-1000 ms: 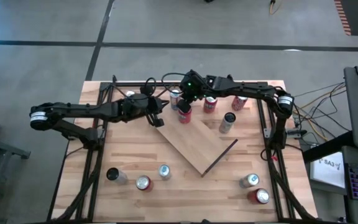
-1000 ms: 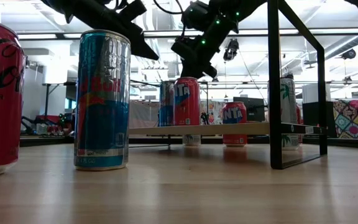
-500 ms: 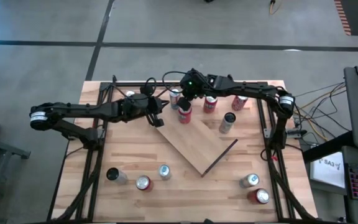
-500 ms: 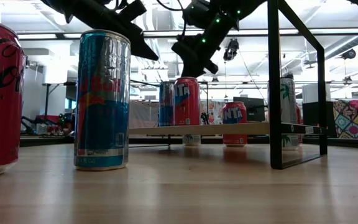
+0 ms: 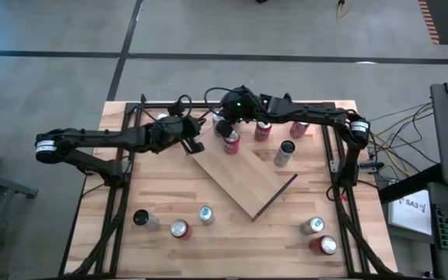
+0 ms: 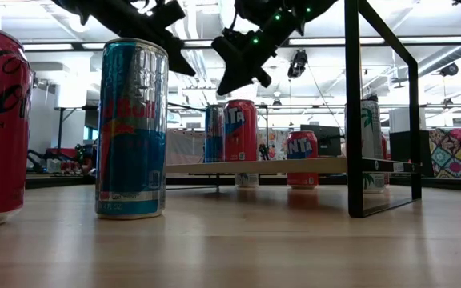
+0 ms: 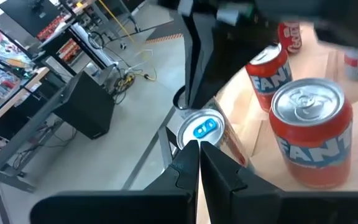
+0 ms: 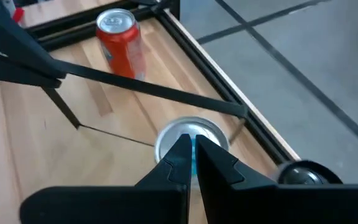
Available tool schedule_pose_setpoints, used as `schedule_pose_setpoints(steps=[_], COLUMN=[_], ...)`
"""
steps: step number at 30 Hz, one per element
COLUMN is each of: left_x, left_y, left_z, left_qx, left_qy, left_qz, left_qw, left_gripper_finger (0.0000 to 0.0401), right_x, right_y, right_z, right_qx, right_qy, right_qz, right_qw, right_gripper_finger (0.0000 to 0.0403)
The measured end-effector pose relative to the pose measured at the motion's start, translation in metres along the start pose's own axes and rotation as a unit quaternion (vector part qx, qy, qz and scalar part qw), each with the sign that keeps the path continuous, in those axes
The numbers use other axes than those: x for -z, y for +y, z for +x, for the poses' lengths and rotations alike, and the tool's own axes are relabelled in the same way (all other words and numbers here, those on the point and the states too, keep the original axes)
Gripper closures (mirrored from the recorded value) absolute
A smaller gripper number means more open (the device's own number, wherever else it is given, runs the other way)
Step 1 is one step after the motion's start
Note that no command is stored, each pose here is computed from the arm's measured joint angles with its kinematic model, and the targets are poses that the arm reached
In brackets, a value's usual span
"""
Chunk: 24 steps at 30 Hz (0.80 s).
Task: Place canned beverage on shelf
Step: Put the center blue soda can on the shelf
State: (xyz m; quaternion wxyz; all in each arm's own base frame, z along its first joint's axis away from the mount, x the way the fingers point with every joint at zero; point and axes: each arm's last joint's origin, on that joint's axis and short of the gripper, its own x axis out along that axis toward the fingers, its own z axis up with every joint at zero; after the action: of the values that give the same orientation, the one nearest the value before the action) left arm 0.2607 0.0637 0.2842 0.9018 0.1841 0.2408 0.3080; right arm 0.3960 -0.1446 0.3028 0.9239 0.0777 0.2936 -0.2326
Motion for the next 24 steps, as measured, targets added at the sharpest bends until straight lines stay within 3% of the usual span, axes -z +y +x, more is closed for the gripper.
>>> schedule_pose_setpoints(steps=[7,24], left_x=[-0.004,-0.005], left_y=[0.008,0.012], left_z=[-0.011,-0.016], left_qx=[-0.005,-0.006], left_qy=[-0.015,-0.022], left_qz=[-0.009,-0.017], left_qw=[1.0,1.0], left_gripper_finger=[0.0401,0.0401], right_x=[0.003,0.012], right_y=[0.009,0.012], right_z=[0.014,0.029], right_qx=[-0.032,-0.031], right_qy=[-0.011,0.006], right_qz=[0.003,0.003], right_qw=[0.999,1.0], right_gripper_finger=[0.039,0.039])
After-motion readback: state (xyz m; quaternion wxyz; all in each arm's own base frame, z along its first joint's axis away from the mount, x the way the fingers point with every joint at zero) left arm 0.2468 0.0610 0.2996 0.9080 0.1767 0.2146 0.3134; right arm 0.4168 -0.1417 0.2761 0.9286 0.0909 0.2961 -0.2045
